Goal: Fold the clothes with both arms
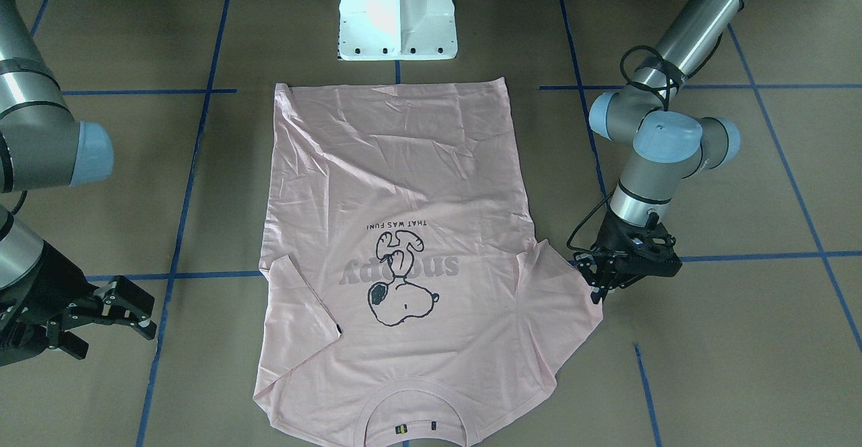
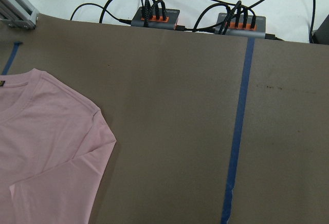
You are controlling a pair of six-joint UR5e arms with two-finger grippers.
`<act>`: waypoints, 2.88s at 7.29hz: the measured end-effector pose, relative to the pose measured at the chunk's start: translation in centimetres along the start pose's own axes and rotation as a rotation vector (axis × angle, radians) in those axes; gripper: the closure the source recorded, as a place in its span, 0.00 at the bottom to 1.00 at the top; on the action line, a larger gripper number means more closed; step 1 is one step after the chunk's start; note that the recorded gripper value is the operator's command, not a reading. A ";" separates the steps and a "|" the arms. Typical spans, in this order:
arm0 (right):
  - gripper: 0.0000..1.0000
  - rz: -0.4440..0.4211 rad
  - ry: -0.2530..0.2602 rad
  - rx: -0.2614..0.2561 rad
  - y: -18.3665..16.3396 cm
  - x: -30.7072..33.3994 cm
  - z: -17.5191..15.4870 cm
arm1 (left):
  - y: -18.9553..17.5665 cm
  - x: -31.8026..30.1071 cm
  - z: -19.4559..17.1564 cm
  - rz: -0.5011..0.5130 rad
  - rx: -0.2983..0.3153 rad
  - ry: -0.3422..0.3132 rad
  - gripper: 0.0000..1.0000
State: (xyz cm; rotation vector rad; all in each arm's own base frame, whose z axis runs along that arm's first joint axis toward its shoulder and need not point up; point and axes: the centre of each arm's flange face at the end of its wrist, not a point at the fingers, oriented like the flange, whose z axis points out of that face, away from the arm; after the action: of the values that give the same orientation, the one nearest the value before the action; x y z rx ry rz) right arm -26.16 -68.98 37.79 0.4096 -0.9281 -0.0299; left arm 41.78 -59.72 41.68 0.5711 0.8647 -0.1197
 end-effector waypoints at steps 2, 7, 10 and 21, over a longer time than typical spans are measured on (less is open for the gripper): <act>0.00 0.000 0.001 0.001 0.0 0.0 0.0 | -2.6 4.9 -2.4 -0.019 -0.029 -0.037 1.00; 0.00 0.001 0.003 -0.002 0.0 0.0 0.2 | -6.0 20.0 -1.2 -0.165 -0.143 -0.152 0.00; 0.00 0.032 -0.004 0.005 0.0 -0.7 -0.1 | -6.0 21.6 -2.5 -0.108 -0.128 -0.122 0.00; 0.05 0.393 0.033 0.048 40.1 -25.6 -6.1 | 23.0 17.2 -19.5 -0.143 -0.300 0.087 0.26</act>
State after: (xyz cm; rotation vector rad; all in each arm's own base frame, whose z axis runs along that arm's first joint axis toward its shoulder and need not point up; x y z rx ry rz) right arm -42.84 -24.86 29.09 0.2653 -0.9649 0.3566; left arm 47.07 -27.92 28.70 0.2355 0.9869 -0.0928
